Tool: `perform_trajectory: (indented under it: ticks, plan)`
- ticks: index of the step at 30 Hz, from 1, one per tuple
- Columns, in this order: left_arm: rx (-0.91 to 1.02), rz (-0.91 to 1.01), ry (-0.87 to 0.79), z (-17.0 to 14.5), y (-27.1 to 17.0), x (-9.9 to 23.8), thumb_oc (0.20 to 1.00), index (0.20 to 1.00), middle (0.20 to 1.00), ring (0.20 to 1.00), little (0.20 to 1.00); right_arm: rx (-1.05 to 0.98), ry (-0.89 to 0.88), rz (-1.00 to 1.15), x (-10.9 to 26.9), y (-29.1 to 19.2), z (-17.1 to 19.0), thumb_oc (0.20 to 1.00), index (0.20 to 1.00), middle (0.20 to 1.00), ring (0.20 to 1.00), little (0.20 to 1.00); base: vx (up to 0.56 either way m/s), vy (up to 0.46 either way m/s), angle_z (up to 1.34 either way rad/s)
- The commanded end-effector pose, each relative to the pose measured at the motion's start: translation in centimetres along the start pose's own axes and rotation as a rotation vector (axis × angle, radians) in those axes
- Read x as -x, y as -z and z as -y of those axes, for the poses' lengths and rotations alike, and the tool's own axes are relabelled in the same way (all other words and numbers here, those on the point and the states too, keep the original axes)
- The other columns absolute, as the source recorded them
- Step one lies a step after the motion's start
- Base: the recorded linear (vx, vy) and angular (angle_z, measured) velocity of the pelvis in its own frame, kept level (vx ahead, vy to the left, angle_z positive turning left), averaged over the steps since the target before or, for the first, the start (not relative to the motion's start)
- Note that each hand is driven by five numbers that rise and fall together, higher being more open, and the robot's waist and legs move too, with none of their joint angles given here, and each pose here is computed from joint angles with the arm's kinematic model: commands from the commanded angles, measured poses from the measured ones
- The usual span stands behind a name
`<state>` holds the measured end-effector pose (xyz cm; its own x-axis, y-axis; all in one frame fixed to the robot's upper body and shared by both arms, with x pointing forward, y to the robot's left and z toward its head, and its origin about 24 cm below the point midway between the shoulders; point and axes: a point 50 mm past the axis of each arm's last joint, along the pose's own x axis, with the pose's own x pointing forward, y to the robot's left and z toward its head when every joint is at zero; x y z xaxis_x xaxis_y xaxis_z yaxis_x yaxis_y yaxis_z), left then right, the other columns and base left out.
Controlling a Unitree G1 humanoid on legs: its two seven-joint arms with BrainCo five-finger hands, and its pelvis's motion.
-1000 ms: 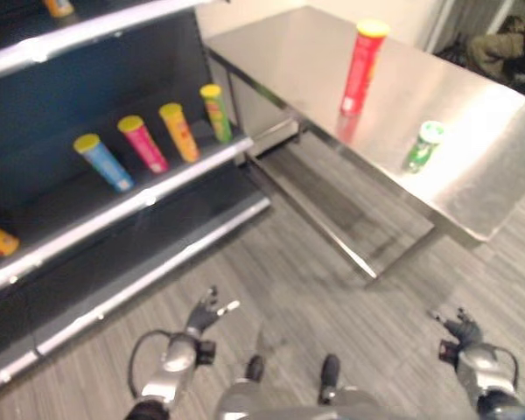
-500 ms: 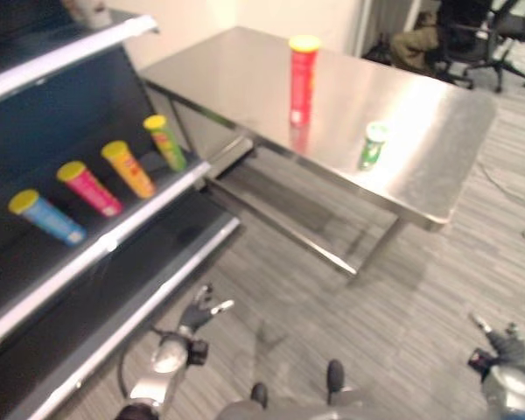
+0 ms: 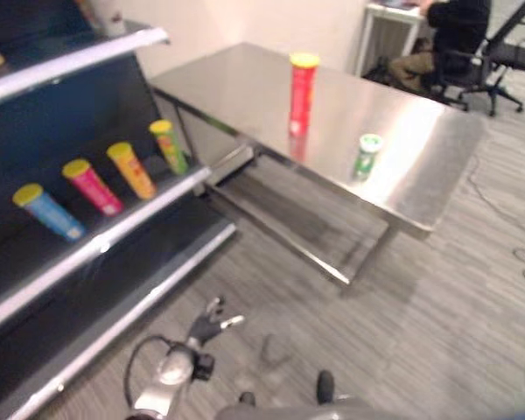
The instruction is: Put the goods on the table back onto the shelves and tidy them up.
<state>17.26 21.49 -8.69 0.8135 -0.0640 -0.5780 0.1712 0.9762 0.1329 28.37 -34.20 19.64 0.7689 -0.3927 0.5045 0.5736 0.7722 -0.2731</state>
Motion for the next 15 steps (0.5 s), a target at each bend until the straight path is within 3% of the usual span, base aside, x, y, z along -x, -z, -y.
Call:
perform_trajectory:
  ticks: [1, 6, 10, 15]
  plan:
    - [-0.014, 0.155, -0.005, -1.3, -3.9, -0.8, 1.000, 1.000, 1.000, 1.000, 1.000, 0.026, 0.000, 0.061, -0.9, -1.3, 0.7, 1.000, 1.000, 1.000, 1.000, 1.000, -0.04, -0.174, 0.12]
    - [-0.015, 0.169, -0.020, -1.8, -4.4, -0.7, 1.000, 1.000, 1.000, 1.000, 1.000, -0.016, -0.044, 0.098, -2.0, -2.7, -0.9, 1.000, 1.000, 1.000, 1.000, 1.000, 0.10, -0.035, -0.05]
    - [-0.046, 0.161, -0.008, -1.6, -4.4, -0.8, 1.000, 1.000, 1.000, 1.000, 1.000, 0.014, -0.036, 0.131, -1.8, -3.2, -0.7, 1.000, 1.000, 1.000, 1.000, 1.000, 0.35, 0.219, 0.10]
    - [-0.057, 0.187, -0.051, -2.8, -5.1, -0.6, 1.000, 1.000, 1.000, 1.000, 1.000, -0.034, -0.016, 0.172, -1.2, -3.9, -1.9, 1.000, 1.000, 1.000, 1.000, 1.000, 0.26, 0.255, -0.56]
